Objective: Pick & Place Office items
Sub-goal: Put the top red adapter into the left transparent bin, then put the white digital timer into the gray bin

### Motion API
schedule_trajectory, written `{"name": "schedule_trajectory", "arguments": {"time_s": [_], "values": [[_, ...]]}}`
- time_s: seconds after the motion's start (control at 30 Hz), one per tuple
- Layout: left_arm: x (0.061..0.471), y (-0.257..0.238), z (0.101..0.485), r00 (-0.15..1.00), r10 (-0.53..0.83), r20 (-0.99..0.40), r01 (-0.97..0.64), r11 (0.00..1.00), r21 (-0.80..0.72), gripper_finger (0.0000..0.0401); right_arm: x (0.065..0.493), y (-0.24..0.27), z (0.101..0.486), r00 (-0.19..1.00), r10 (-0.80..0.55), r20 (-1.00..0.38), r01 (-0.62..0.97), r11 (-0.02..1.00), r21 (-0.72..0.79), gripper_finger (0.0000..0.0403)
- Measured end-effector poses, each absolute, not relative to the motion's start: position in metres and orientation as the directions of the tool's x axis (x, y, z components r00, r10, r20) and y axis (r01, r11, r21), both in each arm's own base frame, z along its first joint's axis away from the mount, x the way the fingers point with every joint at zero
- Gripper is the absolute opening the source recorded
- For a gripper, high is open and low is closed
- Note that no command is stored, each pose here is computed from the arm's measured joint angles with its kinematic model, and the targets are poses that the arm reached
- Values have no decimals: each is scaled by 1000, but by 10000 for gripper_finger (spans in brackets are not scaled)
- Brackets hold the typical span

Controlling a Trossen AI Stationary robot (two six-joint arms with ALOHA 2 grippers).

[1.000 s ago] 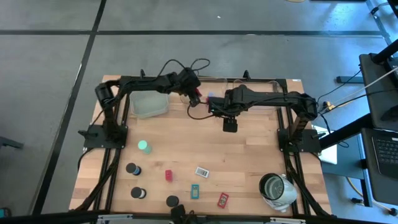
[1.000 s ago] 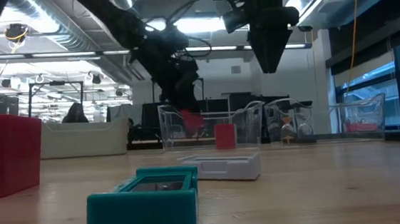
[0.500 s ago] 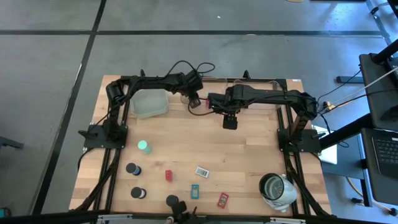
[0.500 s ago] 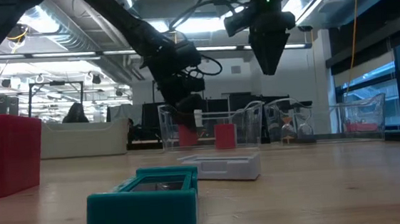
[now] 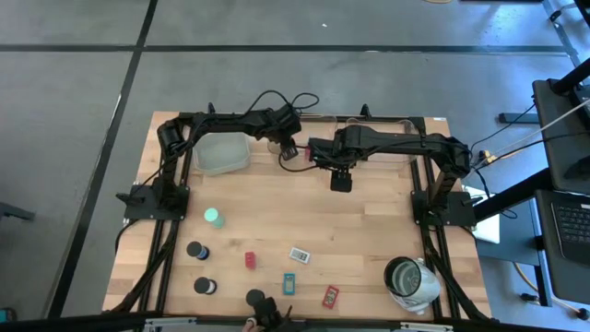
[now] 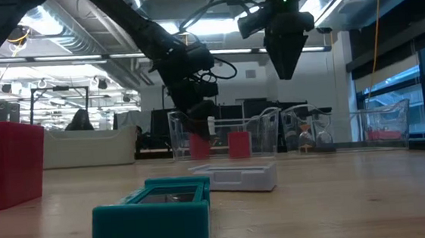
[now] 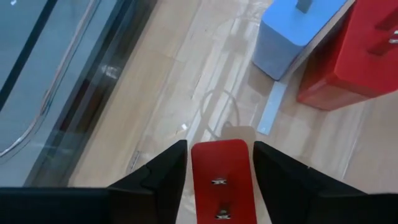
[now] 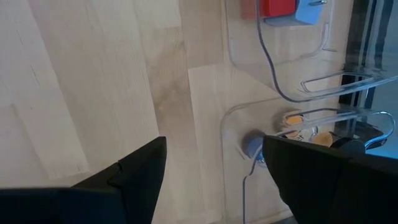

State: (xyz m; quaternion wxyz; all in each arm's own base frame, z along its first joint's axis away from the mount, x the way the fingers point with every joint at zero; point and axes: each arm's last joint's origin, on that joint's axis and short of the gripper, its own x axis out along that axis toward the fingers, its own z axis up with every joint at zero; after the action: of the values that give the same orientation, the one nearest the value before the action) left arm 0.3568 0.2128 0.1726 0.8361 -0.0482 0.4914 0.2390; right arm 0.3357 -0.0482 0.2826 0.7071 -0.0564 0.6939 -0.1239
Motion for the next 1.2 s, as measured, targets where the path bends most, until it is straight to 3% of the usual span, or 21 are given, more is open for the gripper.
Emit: {"name": "schedule_trajectory", "arguments": {"time_s": [0.2, 0.5, 0.67, 0.83, 1.07, 1.2], "values": [[361, 217, 192, 372, 387, -843, -462, 866, 194, 211, 335, -48, 283, 2, -253, -967, 96, 963, -252, 269], [373, 207, 252, 374, 326, -868, -403, 900, 165, 199, 331, -47, 282, -41, -247, -968, 142, 958, -251, 267], [363, 194, 256, 323, 221, -920, -331, 937, 109, 190, 325, -43, 283, -104, -241, -965, 162, 953, -255, 260], [357, 182, 256, 348, 136, -928, -291, 956, 31, 177, 324, -37, 283, -114, -241, -964, 161, 953, -257, 251], [329, 165, 248, 405, 151, -902, -323, 946, 13, 160, 320, -26, 290, -93, -236, -967, 133, 960, -247, 238], [305, 150, 248, 477, 175, -861, -369, 929, -16, 152, 311, -20, 308, -8, -240, -971, 162, 958, -238, 235]]}}
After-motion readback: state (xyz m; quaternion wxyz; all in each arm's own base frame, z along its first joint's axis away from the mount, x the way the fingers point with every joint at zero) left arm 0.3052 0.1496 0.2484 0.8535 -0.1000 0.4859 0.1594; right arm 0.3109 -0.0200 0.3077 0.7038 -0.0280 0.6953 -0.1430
